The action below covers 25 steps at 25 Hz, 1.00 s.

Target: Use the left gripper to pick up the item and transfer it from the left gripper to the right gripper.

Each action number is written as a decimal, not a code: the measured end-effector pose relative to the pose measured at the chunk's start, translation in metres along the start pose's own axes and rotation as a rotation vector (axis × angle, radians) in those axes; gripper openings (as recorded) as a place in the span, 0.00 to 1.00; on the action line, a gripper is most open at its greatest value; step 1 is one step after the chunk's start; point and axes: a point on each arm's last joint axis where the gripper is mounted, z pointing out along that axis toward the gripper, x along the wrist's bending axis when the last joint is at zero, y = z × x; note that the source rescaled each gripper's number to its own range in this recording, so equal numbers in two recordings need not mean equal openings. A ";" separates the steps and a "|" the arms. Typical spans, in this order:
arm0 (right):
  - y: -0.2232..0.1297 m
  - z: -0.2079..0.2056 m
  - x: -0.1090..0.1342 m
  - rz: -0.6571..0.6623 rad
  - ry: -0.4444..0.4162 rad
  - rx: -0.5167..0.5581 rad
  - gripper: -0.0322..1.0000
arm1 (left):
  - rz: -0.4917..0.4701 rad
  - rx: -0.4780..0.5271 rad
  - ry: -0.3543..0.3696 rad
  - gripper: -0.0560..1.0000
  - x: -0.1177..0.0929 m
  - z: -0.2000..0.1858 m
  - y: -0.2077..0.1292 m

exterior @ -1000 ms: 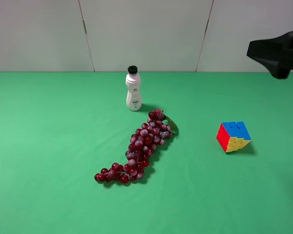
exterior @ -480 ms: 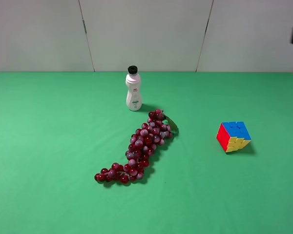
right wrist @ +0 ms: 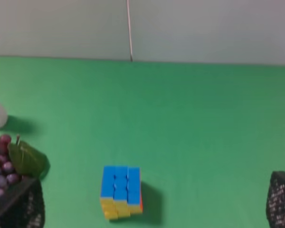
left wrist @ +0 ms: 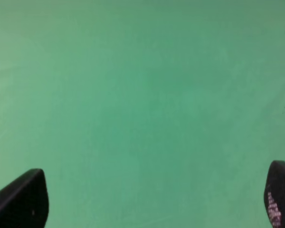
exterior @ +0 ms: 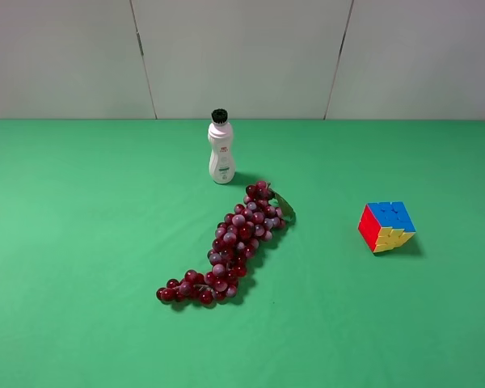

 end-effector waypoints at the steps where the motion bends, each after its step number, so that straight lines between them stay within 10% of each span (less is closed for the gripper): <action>1: -0.004 -0.006 -0.001 0.009 -0.001 -0.001 1.00 | 0.000 0.000 0.000 0.77 0.000 0.000 0.000; 12: -0.052 -0.060 -0.006 0.038 -0.003 -0.121 1.00 | 0.000 0.000 0.000 0.77 0.000 0.000 0.000; 25: -0.088 -0.008 0.001 0.031 0.040 0.004 1.00 | 0.000 0.000 0.001 0.77 0.000 0.000 0.000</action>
